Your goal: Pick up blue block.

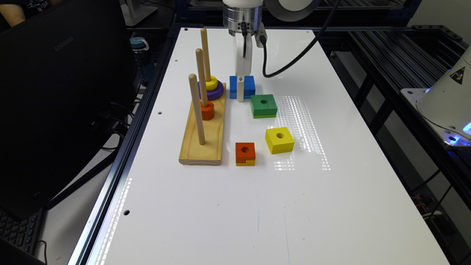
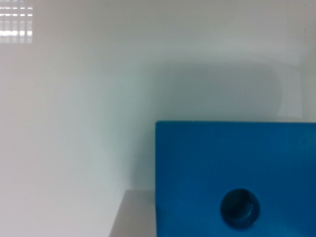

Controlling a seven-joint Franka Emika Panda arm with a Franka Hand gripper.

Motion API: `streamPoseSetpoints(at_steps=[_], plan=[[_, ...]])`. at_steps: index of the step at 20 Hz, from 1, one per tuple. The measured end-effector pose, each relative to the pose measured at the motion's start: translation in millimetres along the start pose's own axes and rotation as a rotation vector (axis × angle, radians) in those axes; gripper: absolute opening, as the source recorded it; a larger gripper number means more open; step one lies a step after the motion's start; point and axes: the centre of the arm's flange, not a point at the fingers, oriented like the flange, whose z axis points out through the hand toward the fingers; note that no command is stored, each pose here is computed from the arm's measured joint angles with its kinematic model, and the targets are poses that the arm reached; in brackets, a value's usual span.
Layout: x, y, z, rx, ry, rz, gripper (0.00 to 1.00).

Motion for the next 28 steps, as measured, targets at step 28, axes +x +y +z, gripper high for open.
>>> streamPoseSetpoints(at_steps=[28], plan=[[-8.3,-0.6,-89.3,-0.0179,0.0157,0.0061,0.0]])
